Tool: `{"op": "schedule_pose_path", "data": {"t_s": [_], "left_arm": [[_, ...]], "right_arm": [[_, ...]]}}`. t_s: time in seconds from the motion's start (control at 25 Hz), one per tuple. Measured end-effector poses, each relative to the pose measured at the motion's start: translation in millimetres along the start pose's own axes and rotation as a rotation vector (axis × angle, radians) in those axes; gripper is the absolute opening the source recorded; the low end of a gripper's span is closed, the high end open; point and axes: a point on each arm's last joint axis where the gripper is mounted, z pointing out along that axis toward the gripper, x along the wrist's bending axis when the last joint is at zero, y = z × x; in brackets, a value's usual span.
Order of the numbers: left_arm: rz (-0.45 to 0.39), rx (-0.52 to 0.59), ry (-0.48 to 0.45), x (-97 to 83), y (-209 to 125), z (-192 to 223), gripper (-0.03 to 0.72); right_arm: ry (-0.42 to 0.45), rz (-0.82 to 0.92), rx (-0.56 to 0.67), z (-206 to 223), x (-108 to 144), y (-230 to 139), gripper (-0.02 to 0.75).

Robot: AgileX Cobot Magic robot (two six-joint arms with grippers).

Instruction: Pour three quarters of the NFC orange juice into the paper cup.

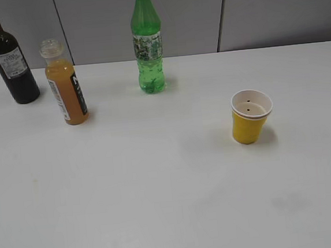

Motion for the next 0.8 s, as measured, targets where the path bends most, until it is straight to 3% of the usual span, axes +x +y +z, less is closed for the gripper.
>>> {"op": "schedule_pose_path", "data": {"t_s": [0.44, 0.8], "left_arm": [[0.0, 0.0, 0.0, 0.0, 0, 0, 0.405], [0.0, 0.0, 0.0, 0.0, 0, 0, 0.312]], "right_arm": [[0.0, 0.001, -0.004, 0, 0, 0, 0.608], [0.0, 0.008, -0.111, 2, 0, 20, 0.58]]}}
